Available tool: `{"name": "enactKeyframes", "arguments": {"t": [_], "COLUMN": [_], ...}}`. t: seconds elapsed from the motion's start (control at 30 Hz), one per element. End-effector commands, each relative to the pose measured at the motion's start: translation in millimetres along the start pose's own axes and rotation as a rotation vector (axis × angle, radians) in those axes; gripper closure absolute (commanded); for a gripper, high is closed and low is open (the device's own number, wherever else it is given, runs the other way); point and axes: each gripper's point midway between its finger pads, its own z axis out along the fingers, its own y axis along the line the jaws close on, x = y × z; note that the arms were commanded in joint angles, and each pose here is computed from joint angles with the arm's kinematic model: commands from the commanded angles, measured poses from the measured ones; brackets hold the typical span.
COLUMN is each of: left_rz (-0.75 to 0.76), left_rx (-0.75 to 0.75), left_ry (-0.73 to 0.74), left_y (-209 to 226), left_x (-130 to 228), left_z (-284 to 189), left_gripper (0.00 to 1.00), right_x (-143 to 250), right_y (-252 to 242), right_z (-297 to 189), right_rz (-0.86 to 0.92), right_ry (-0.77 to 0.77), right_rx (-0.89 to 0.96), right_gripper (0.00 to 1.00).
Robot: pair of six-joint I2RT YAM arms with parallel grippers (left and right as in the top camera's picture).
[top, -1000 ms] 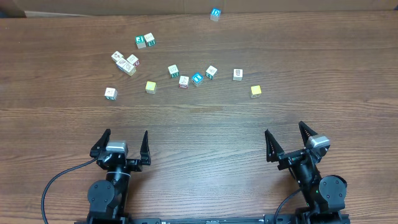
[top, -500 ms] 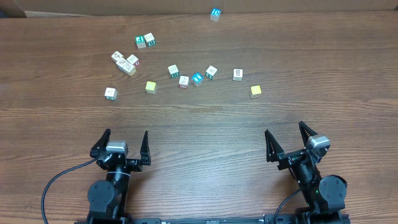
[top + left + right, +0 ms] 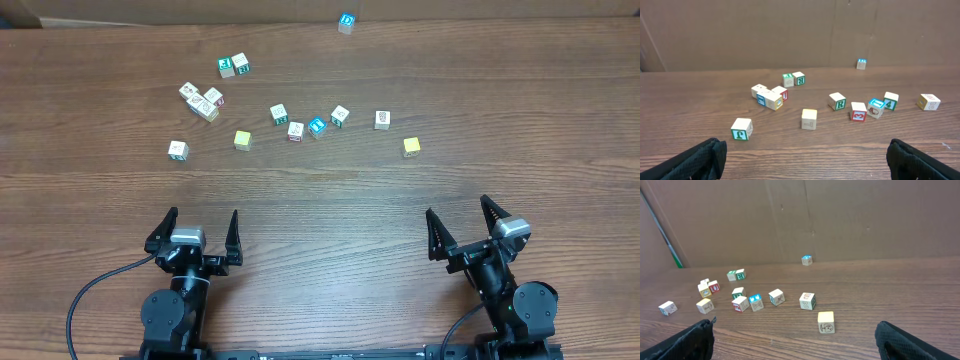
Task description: Form a tower
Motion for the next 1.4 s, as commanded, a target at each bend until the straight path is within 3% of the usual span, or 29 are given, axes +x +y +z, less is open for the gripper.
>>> {"name": "enactKeyframes", "arguments": {"t": [0.0, 1.37], "left_rz": [0.015, 0.015], "left_rx": [0.005, 0.005], "left_ry": [-0.01, -0.01], "left_y": [-0.4, -0.4], "left_x": [-1.3, -1.3], "left_z": [-0.4, -0.4], "left_gripper": [0.01, 0.01], "right_x": [1.4, -1.7], "right_y": [-0.4, -5.8], "right_z": [0.0, -0.1], "right_rz": [-0.006, -0.007], "right_ry": [-0.006, -0.02], "right_rx": [0.002, 0.034], "right_gripper": [0.0, 0.0]}}
